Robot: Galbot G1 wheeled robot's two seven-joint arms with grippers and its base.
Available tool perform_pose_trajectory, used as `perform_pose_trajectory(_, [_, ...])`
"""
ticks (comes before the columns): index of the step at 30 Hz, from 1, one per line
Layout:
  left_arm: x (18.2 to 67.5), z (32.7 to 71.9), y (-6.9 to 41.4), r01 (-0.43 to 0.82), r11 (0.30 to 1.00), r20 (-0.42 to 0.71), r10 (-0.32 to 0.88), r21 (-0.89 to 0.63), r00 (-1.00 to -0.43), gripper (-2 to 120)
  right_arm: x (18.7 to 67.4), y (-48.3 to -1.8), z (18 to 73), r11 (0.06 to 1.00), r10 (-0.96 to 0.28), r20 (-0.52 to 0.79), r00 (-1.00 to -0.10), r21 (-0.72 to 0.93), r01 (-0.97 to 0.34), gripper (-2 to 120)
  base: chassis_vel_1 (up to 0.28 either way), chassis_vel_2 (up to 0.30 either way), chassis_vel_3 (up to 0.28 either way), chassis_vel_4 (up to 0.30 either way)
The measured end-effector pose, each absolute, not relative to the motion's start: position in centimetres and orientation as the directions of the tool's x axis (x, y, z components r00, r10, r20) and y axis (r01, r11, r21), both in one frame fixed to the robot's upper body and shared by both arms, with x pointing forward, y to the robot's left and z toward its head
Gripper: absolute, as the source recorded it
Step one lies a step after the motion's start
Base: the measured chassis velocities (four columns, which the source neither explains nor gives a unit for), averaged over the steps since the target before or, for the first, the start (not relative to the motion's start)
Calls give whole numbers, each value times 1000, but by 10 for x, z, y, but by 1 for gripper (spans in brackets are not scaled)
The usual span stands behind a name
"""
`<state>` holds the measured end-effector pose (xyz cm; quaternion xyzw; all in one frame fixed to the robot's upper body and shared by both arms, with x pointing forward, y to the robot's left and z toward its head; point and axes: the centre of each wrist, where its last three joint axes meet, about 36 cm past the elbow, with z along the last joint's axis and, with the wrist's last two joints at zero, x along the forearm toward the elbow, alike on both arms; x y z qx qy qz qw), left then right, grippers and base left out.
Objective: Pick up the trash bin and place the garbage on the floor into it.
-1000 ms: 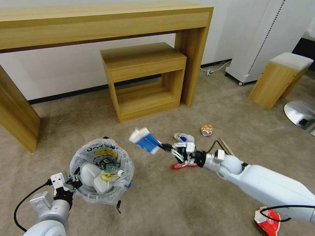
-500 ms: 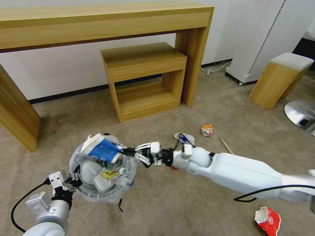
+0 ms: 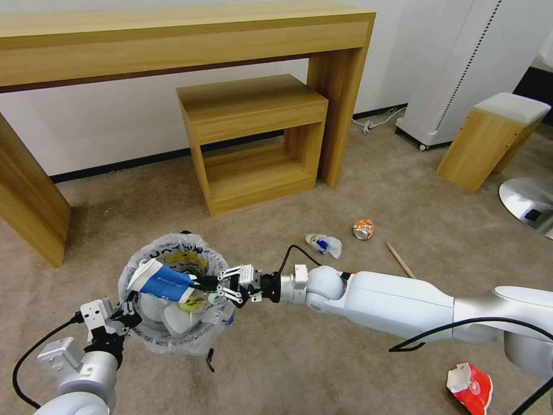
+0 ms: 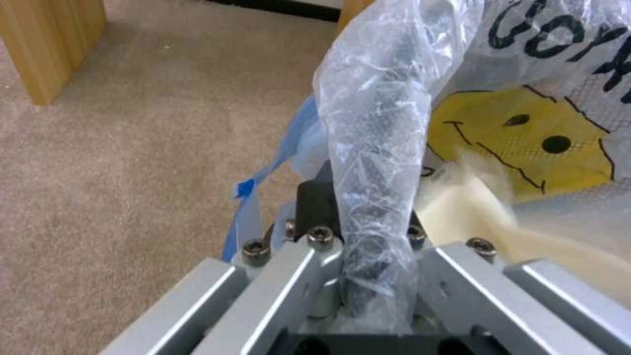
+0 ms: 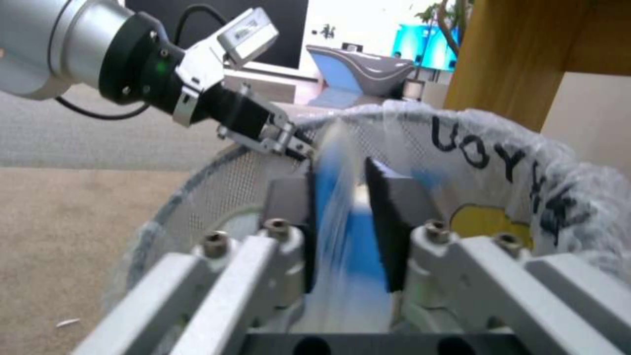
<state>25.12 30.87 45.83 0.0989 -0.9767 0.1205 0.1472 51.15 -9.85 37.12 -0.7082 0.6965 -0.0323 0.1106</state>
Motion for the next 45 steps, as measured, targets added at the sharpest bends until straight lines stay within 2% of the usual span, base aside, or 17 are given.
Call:
perform_pose_trajectory(3, [251, 458, 309, -228, 951, 311, -157, -206, -937, 1, 512, -102, 370, 0, -994, -107, 22, -203, -979, 36, 0, 0, 0, 0])
perform_pose_trajectory(5, [251, 457, 309, -230, 951, 315, -158, -207, -936, 1, 511, -103, 371, 14, -993, -119, 10, -202, -979, 48, 0, 0, 0, 0])
perform_pose_trajectory(8, [251, 456, 309, -232, 951, 319, -159, -205, -934, 1, 511, -103, 376, 53, -989, -146, -23, -200, -978, 55, 0, 0, 0, 0])
perform_pose_trajectory(11, [251, 455, 311, -232, 953, 321, -161, -197, -933, 1, 516, -108, 393, 187, -967, -208, -147, -187, -964, 70, 0, 0, 0, 0])
perform_pose_trajectory(12, [251, 455, 311, -232, 953, 321, -161, -197, -933, 1, 516, -108, 393, 187, -967, -208, -147, -187, -964, 70, 0, 0, 0, 0])
perform_pose_trajectory(15, [250, 455, 312, -231, 954, 323, -162, -189, -933, 1, 521, -123, 415, 349, -916, -264, -302, -155, -924, 85, 0, 0, 0, 0])
perform_pose_trajectory(16, [250, 455, 312, -231, 954, 323, -162, -189, -933, 1, 521, -123, 415, 349, -916, -264, -302, -155, -924, 85, 0, 0, 0, 0])
perform_pose_trajectory(19, [251, 455, 312, -229, 956, 322, -161, -185, -933, 1, 523, -143, 429, 492, -848, -291, -443, -119, -863, 98, 0, 0, 0, 0])
perform_pose_trajectory(20, [251, 455, 312, -229, 956, 322, -161, -185, -933, 1, 523, -143, 429, 492, -848, -291, -443, -119, -863, 98, 0, 0, 0, 0])
perform_pose_trajectory(23, [249, 454, 312, -227, 957, 324, -160, -180, -932, 1, 524, -172, 434, 659, -732, -292, -616, -76, -748, 100, 0, 0, 0, 0])
perform_pose_trajectory(24, [249, 454, 312, -227, 957, 324, -160, -180, -932, 1, 524, -172, 434, 659, -732, -292, -616, -76, -748, 100, 0, 0, 0, 0])
perform_pose_trajectory(26, [249, 454, 313, -225, 958, 324, -159, -177, -933, 1, 518, -192, 432, 754, -641, -265, -720, -45, -655, 100, 0, 0, 0, 0])
perform_pose_trajectory(27, [249, 454, 313, -225, 958, 324, -159, -177, -933, 1, 518, -192, 432, 754, -641, -265, -720, -45, -655, 100, 0, 0, 0, 0])
perform_pose_trajectory(30, [251, 450, 315, -225, 959, 330, -159, -172, -931, 1, 503, -231, 426, 908, -417, -179, -891, -46, -416, 100, 0, 0, 0, 0])
perform_pose_trajectory(31, [251, 450, 315, -225, 959, 330, -159, -172, -931, 1, 503, -231, 426, 908, -417, -179, -891, -46, -416, 100, 0, 0, 0, 0])
perform_pose_trajectory(34, [252, 445, 315, -219, 960, 334, -153, -171, -930, 1, 496, -265, 415, 964, -263, -162, -951, -92, -250, 100, 0, 0, 0, 0])
perform_pose_trajectory(45, [253, 441, 317, -220, 962, 340, -153, -165, -928, 1, 485, -313, 399, 984, -129, -141, -981, -138, -110, 100, 0, 0, 0, 0])
